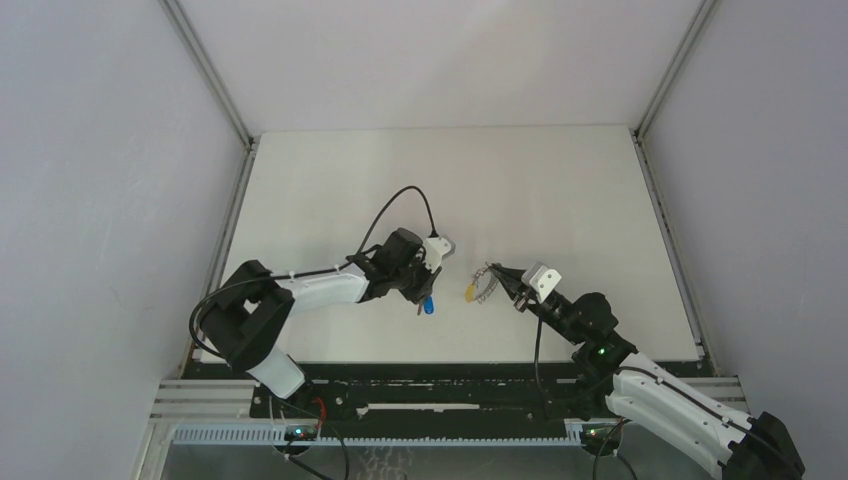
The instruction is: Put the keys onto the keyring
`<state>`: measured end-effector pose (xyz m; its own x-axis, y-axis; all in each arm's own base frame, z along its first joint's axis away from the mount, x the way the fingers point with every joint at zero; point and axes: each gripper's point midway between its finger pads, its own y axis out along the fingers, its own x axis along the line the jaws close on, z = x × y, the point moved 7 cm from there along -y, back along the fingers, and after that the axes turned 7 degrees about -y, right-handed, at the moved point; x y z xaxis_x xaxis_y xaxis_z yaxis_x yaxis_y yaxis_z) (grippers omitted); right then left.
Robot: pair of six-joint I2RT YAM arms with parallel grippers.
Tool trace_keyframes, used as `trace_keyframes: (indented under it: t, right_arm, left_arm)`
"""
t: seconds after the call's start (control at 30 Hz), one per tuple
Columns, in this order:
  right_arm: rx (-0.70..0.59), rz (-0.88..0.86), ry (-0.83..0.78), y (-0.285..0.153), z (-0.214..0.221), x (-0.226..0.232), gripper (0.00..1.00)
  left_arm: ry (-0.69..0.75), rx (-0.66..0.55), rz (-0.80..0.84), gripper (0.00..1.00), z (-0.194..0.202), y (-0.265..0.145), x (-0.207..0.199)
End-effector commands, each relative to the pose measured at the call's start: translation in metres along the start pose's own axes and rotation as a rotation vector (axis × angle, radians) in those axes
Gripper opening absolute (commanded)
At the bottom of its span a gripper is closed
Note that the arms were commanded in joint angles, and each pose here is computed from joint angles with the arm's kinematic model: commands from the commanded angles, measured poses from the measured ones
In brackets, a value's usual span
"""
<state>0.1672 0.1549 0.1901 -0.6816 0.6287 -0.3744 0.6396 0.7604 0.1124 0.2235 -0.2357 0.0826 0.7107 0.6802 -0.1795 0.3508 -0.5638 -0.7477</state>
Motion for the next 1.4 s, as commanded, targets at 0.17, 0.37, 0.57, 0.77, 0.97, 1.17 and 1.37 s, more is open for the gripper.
trace_keyframes:
  t: [0.17, 0.37, 0.57, 0.77, 0.97, 1.17, 1.37]
  right_arm:
    - [-0.075, 0.008, 0.005, 0.004, -0.017, -0.003, 0.0]
    - [-0.076, 0.007, 0.006, 0.004, -0.017, -0.003, 0.0]
    - [-0.075, 0.002, 0.008, 0.004, -0.016, -0.002, 0.0]
    - [-0.073, -0.001, 0.009, 0.005, -0.016, -0.002, 0.0]
    - [-0.073, -0.003, 0.008, 0.005, -0.016, -0.002, 0.0]
    - [-0.071, -0.002, 0.007, 0.005, -0.016, -0.002, 0.0]
    - [-0.072, -0.004, 0.008, 0.005, -0.016, -0.002, 0.0]
  left_arm:
    - [0.018, 0.009, 0.04, 0.21, 0.002, 0.004, -0.001]
    - [0.015, 0.023, 0.038, 0.2, 0.004, 0.005, -0.001]
    - [0.015, 0.03, 0.029, 0.21, 0.006, 0.004, 0.0]
    - [0.014, 0.028, 0.012, 0.23, 0.007, -0.001, 0.001]
    - [0.018, 0.019, 0.005, 0.22, 0.005, -0.003, 0.002]
    - [0.019, 0.013, -0.005, 0.2, 0.005, -0.005, 0.002]
    - [0.021, 0.001, -0.009, 0.09, 0.005, -0.01, 0.002]
